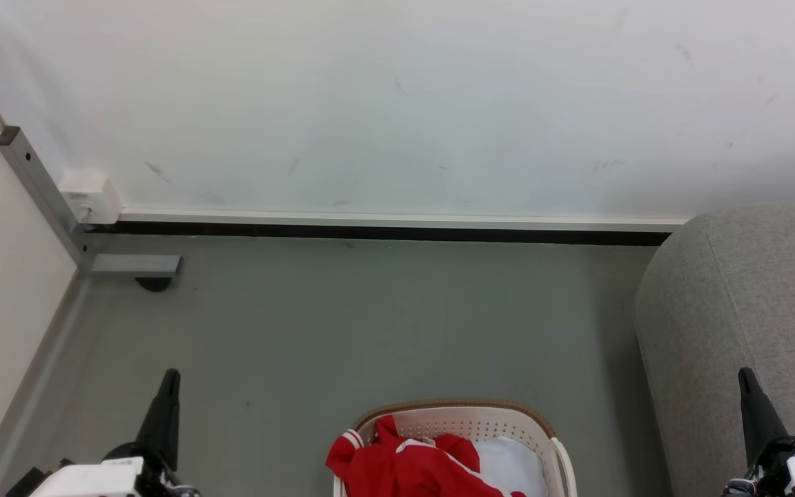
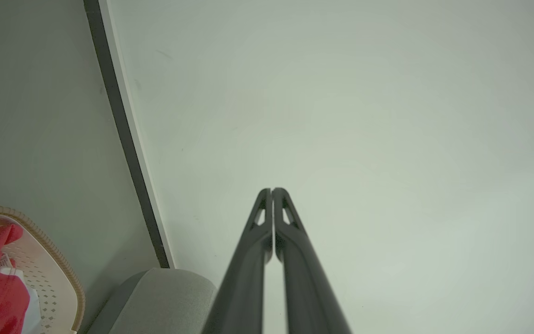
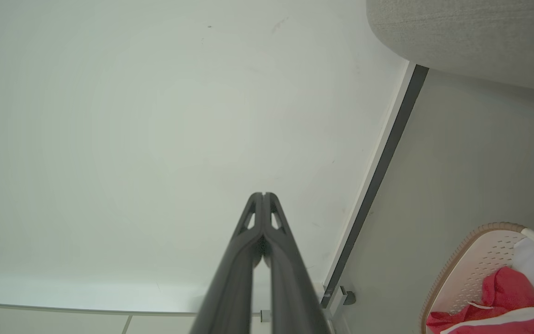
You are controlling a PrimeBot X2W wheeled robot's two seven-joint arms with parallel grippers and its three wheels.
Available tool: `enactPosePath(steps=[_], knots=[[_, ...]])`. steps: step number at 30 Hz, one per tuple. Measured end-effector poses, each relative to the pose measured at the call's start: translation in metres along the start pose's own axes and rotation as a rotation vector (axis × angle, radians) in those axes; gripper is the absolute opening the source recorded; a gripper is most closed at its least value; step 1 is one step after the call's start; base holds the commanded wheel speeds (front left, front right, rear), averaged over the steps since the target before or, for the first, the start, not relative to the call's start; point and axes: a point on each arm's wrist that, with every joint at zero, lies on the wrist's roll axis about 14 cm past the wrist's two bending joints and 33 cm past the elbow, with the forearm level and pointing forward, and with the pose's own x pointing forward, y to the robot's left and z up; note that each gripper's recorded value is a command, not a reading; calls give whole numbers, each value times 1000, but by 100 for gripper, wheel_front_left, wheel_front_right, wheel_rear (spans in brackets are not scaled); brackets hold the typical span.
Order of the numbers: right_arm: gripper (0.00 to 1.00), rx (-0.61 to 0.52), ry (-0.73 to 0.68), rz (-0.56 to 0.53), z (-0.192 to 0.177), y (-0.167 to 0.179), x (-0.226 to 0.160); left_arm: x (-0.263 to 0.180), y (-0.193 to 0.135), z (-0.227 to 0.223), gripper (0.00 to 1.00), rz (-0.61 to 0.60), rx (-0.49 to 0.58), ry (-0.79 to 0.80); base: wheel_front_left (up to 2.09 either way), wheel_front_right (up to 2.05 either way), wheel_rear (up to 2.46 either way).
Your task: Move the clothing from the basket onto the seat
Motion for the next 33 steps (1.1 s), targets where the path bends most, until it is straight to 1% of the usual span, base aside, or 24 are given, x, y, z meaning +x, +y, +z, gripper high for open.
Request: enactPosePath(steps=[21,22,26,33], knots=[[0,0,0,0,0,0,0,0,0,0,0,0,0,0,0,0,0],[100,1,0,-4,0,-1,0,0,1,0,100,4,0,-1,0,0,0],[100,17,2,-57,-5,-20,-8,-9,20,-2,100,60,-10,-1,0,0,0],[100,-13,7,-63,-12,-21,-8,-9,24,-6,100,72,7,-8,0,0,0]])
